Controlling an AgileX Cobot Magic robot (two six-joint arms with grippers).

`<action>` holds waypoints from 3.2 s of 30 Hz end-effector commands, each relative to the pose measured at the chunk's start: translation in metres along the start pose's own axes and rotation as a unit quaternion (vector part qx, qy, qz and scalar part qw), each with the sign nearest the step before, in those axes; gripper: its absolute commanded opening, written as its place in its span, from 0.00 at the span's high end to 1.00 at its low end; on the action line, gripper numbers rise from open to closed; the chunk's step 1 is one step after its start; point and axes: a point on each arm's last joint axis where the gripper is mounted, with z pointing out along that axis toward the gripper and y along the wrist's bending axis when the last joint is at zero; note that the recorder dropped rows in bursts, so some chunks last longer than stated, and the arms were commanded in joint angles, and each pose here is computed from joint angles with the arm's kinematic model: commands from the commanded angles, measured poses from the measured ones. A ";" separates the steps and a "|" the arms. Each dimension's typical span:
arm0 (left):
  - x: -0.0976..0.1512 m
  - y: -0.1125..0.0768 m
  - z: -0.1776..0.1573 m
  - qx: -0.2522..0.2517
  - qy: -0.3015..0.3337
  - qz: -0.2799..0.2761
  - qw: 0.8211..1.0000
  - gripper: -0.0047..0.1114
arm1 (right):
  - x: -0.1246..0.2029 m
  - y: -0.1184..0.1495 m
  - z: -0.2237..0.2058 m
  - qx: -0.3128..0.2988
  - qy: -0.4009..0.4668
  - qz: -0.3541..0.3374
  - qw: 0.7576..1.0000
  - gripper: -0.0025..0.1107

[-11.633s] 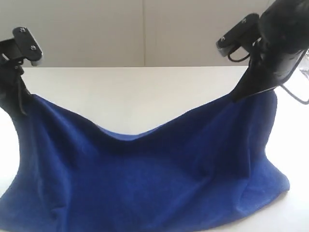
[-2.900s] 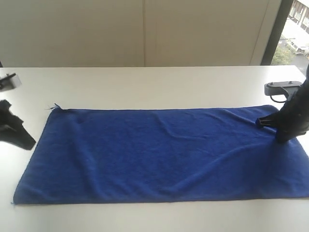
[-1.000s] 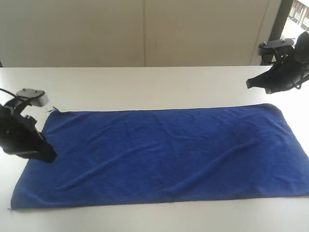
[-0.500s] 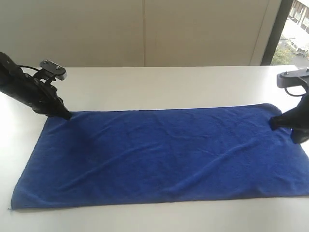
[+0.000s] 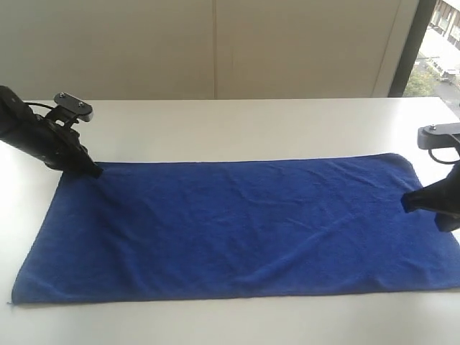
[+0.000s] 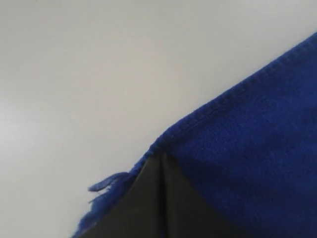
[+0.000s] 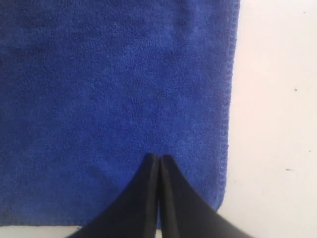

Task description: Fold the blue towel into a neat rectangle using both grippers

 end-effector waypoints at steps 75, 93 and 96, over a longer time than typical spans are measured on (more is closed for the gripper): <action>0.030 -0.060 -0.273 -0.054 -0.167 -0.071 0.982 0.96 | -0.094 0.030 0.042 -0.017 -0.017 -0.060 0.998 0.98; 0.030 -0.061 -0.272 -0.049 -0.166 -0.071 0.982 0.96 | -0.102 0.292 -0.020 -0.189 -0.133 -0.288 0.929 0.98; 0.030 -0.063 -0.272 -0.038 -0.165 -0.076 0.983 0.96 | -0.102 0.322 -0.021 -0.204 -0.146 -0.309 0.918 0.98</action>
